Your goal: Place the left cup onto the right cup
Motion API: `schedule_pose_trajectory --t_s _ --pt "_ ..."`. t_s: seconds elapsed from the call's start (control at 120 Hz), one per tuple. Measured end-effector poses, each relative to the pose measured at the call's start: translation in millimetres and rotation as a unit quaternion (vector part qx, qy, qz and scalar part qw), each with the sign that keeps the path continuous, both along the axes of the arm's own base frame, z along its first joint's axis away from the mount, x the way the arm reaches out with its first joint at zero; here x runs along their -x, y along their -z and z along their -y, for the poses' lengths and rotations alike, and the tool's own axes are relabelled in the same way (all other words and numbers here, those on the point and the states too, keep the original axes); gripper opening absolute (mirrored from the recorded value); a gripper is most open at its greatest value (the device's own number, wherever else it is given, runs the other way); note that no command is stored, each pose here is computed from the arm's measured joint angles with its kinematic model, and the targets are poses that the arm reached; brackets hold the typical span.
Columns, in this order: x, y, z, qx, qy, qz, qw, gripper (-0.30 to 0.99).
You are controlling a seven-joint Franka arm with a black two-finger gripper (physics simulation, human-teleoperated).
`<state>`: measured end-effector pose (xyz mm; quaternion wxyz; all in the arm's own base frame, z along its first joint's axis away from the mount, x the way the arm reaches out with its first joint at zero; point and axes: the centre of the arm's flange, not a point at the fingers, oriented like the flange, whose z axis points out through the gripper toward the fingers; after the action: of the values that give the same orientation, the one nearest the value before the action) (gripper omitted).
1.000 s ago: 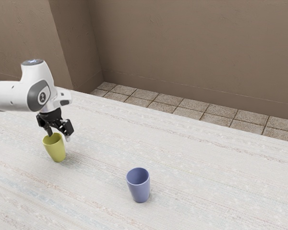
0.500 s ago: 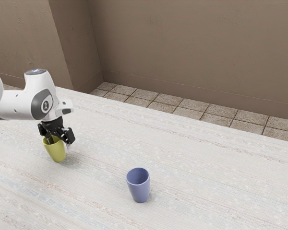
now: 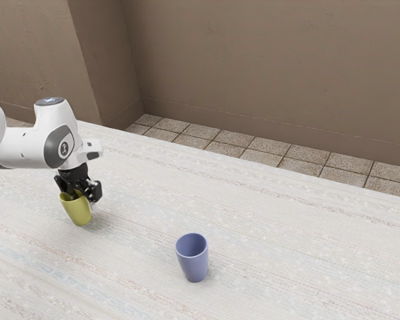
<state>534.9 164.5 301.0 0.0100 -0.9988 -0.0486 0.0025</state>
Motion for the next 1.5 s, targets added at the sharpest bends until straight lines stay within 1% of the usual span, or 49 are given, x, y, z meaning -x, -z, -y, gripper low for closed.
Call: schedule_pose_trajectory --t_s 0.225,0.467,0.617,0.975,1.283,1.375,1.5 --pt "4.4 5.5 -1.7 0.001 -0.004 -0.006 1.000 0.20" --pt "5.1 4.8 -4.1 0.001 -0.006 -0.005 1.000 0.01" --pt "5.0 4.4 -4.2 -0.001 -0.006 -0.005 1.000 -0.06" --pt "4.8 3.3 -4.1 -0.004 -0.011 -0.005 1.000 -0.08" --pt "0.0 -11.7 5.1 -0.005 -0.008 0.007 1.000 -0.09" --pt "-3.6 -21.0 16.4 -0.008 0.005 0.012 1.000 -0.09" --pt "-10.7 -57.7 51.5 -0.023 0.047 0.024 0.998 -0.09"
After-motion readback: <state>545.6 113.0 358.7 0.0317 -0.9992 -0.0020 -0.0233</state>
